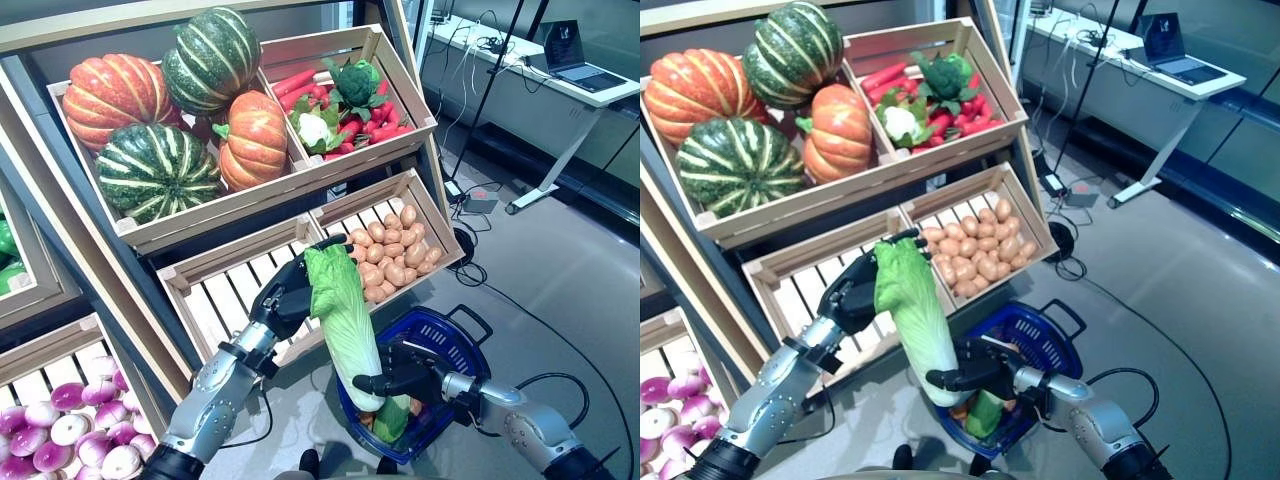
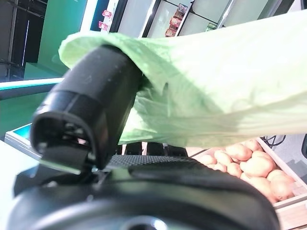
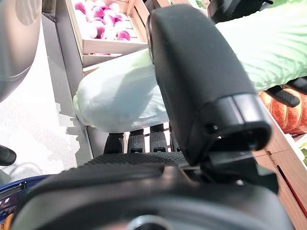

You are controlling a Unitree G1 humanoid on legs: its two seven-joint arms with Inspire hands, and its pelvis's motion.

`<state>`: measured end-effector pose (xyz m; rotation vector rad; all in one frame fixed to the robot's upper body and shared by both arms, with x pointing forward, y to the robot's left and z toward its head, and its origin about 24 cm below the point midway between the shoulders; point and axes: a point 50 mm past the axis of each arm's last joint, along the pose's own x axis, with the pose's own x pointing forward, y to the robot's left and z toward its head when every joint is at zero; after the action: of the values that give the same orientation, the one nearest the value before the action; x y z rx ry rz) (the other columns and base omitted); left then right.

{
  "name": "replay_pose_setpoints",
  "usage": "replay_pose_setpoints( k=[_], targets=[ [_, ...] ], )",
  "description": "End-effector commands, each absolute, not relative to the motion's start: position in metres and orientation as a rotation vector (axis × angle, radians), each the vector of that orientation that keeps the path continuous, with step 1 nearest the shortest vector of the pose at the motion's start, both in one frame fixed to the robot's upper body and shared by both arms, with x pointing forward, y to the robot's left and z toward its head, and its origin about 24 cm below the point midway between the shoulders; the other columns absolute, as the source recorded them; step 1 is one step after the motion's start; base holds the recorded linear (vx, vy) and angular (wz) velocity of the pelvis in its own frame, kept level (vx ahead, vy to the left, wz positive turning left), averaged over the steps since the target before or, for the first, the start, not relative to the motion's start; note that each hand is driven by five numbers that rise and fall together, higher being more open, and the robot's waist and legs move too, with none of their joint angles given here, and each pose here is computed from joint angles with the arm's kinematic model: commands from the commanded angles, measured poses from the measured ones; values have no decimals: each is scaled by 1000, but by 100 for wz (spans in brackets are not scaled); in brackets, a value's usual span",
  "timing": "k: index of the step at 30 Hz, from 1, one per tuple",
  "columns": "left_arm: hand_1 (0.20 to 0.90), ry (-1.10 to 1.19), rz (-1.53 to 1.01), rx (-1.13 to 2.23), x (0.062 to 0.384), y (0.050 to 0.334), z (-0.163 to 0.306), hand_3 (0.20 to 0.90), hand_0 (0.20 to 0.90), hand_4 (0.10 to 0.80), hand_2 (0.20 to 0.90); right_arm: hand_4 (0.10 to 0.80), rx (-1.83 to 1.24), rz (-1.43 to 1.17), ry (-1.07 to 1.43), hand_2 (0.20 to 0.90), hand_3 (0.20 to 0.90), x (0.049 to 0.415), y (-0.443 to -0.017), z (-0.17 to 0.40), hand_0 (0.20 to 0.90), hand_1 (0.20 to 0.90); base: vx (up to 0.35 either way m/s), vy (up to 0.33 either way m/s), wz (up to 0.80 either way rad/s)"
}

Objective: Put vegetables into the basket

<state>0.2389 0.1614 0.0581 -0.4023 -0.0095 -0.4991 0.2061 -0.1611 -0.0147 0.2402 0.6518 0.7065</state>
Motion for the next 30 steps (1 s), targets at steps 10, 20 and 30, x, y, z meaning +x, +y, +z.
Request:
replay_pose_setpoints(
  k=[10, 20, 30],
  targets=[
    [900, -187, -561, -482, 242, 163, 95, 900, 900, 800, 900, 400, 545, 447, 121, 300, 300, 242, -195, 49, 300, 300, -15, -13, -1],
    [900, -202, -502, -495, 241, 177, 97, 900, 900, 800, 900, 400, 602, 211, -28, 300, 300, 228, -236, 43, 300, 300, -65, -31, -8],
    [900, -241, -461, -472, 243, 185, 102, 900, 900, 800, 900, 400, 636, 77, -44, 300, 300, 219, -262, 32, 300, 300, -36, -14, -2]
  ],
)
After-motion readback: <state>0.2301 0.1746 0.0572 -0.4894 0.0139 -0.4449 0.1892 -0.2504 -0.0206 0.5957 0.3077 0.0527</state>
